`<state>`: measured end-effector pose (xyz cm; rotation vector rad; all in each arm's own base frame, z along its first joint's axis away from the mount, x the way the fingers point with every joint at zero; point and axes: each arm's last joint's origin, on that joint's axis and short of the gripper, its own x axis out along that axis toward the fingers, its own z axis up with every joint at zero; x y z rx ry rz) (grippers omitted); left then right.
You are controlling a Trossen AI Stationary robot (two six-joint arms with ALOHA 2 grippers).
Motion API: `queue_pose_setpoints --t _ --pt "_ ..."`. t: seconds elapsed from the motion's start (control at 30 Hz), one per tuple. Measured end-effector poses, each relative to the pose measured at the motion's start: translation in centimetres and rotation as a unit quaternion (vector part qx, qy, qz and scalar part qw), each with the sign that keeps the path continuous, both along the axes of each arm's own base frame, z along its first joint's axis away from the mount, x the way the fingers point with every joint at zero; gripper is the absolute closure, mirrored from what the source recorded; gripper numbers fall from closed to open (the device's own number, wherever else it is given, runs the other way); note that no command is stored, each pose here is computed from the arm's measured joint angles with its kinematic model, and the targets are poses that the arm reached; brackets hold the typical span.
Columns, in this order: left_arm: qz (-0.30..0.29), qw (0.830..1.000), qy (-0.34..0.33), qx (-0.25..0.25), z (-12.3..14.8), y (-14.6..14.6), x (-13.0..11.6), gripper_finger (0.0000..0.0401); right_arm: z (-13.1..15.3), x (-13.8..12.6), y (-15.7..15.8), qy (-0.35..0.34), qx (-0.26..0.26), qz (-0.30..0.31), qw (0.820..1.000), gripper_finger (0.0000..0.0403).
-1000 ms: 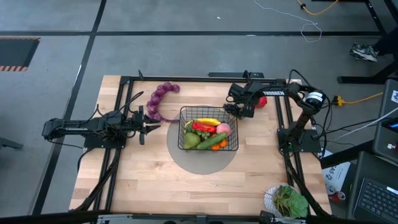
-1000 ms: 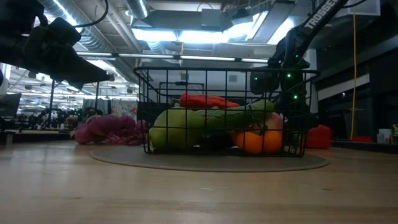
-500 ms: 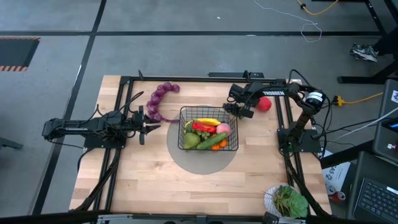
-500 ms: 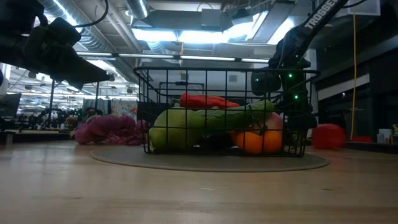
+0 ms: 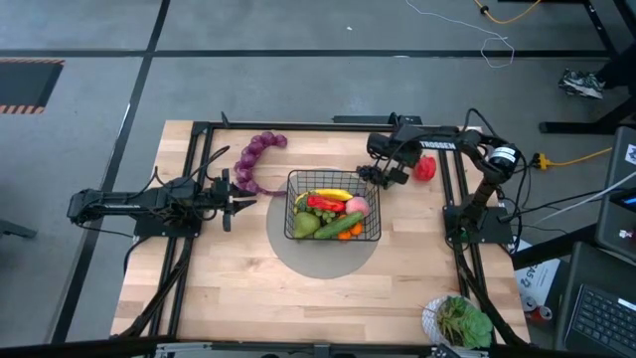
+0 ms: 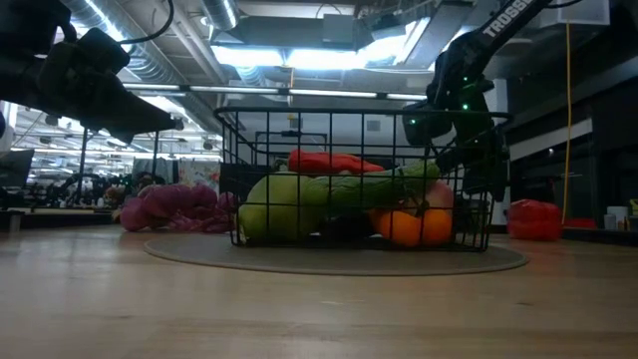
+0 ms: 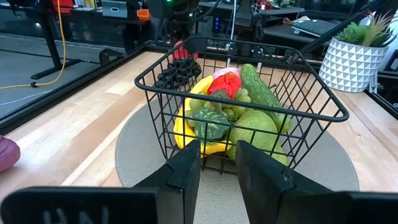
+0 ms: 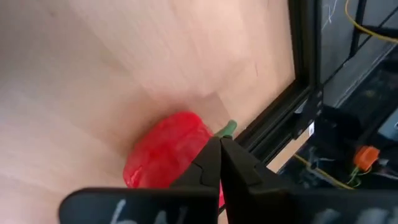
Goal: Build produce basket
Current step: Put the red bell pepper into the wire basket
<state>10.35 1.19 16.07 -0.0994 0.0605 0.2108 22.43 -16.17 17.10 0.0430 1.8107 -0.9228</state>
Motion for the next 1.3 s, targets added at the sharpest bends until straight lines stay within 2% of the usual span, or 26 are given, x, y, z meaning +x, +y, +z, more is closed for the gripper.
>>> queue_pose_setpoints --t 0.17,0.4,0.63,0.83,1.0,1.1,1.17,1.3 --pt "0.000 1.000 0.000 0.000 0.0 0.0 0.0 0.0305 0.8 0.1 0.0 -0.015 0.003 -0.038 0.999 0.0402" --pt "0.000 1.000 0.000 0.000 0.0 0.0 0.0 0.0305 3.1 -0.5 0.5 -0.011 -0.031 -0.142 0.989 0.0403" --pt "0.000 1.000 0.000 0.000 0.0 0.0 0.0 0.0305 3.5 -2.3 1.7 -0.022 -0.032 -0.179 0.983 0.0403" --pt "0.000 1.000 0.000 0.000 0.0 0.0 0.0 0.0305 6.9 -4.0 4.0 -0.122 -0.083 -0.202 0.968 0.0403" --pt "0.000 1.000 0.000 0.000 0.0 0.0 0.0 0.0305 7.6 -5.3 4.7 -0.235 -0.134 -0.240 0.932 0.0403" --pt "0.000 1.000 0.000 0.000 0.0 0.0 0.0 0.0305 7.0 -5.5 4.7 -0.273 -0.118 -0.244 0.923 0.0402" --pt "0.000 1.000 0.000 0.000 0.0 0.0 0.0 0.0305 6.4 -5.4 4.7 -0.286 -0.104 -0.235 0.923 0.0397" --pt "0.000 1.000 0.000 0.000 0.0 0.0 0.0 0.0305 5.5 -5.5 4.8 -0.281 -0.092 -0.233 0.927 0.0362"
